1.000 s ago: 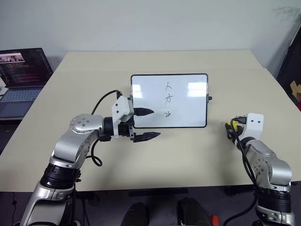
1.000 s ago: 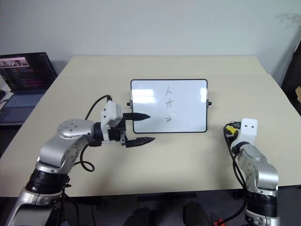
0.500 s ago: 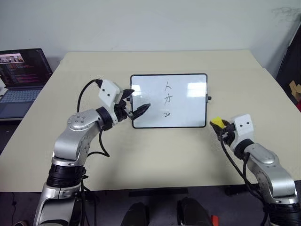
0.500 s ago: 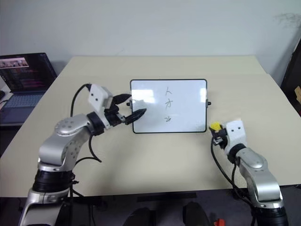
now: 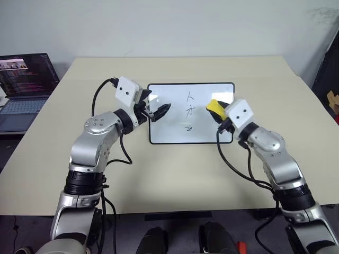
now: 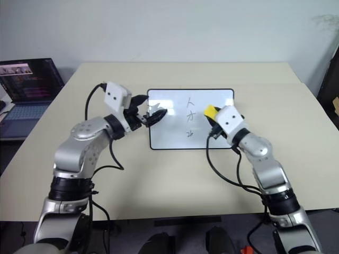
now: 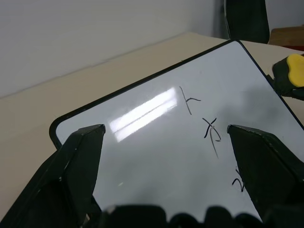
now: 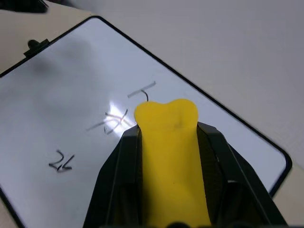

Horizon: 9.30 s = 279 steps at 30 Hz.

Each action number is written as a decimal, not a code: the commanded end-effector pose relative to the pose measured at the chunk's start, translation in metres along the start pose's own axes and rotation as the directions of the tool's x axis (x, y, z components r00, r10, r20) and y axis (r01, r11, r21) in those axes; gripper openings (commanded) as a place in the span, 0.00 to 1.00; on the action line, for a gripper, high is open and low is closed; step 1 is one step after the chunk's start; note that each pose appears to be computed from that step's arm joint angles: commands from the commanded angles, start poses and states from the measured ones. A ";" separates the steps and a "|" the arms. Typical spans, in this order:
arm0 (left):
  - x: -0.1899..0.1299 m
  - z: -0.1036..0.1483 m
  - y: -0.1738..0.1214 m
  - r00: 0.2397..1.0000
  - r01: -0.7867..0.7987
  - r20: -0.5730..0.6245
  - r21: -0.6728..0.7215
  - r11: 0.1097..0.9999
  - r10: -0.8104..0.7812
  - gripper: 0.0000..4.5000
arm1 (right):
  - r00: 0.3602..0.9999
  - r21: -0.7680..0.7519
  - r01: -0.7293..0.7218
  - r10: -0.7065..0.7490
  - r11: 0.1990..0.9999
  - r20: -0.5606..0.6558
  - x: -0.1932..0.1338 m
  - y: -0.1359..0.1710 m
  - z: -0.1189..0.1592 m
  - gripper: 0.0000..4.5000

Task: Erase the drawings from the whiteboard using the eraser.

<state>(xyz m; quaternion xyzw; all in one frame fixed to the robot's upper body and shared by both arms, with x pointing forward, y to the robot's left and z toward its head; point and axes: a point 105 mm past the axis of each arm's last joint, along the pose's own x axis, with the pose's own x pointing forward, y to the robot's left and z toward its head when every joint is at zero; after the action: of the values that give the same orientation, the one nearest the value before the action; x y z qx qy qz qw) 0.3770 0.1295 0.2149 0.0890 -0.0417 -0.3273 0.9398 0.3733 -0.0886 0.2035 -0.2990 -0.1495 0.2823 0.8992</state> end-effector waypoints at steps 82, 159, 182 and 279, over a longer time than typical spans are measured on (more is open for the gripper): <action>-0.008 0.012 -0.014 0.999 0.037 0.013 0.005 0.999 -0.037 1.00 | 0.982 -0.134 -0.171 0.157 0.976 -0.109 0.061 0.005 -0.016 0.27; -0.010 0.012 -0.021 0.998 0.058 0.026 -0.002 0.998 -0.058 1.00 | 0.942 -0.132 -0.096 0.047 0.987 -0.331 0.044 -0.025 -0.075 0.26; -0.008 0.011 -0.023 0.998 0.064 0.024 -0.003 0.998 -0.064 1.00 | 0.982 -0.077 -0.136 0.124 0.988 -0.141 0.089 0.014 -0.009 0.26; -0.040 -0.031 0.002 0.992 -0.018 -0.122 -0.022 1.000 0.015 1.00 | 0.966 0.134 -0.257 0.260 0.957 -0.003 -0.048 0.025 0.008 0.26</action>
<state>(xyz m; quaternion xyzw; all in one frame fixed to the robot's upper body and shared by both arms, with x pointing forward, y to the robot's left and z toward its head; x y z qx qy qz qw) 0.3575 0.1634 0.1723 0.0844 0.0387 -0.3007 0.9492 0.3309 -0.1006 0.1758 -0.2521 -0.0464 0.3984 0.8807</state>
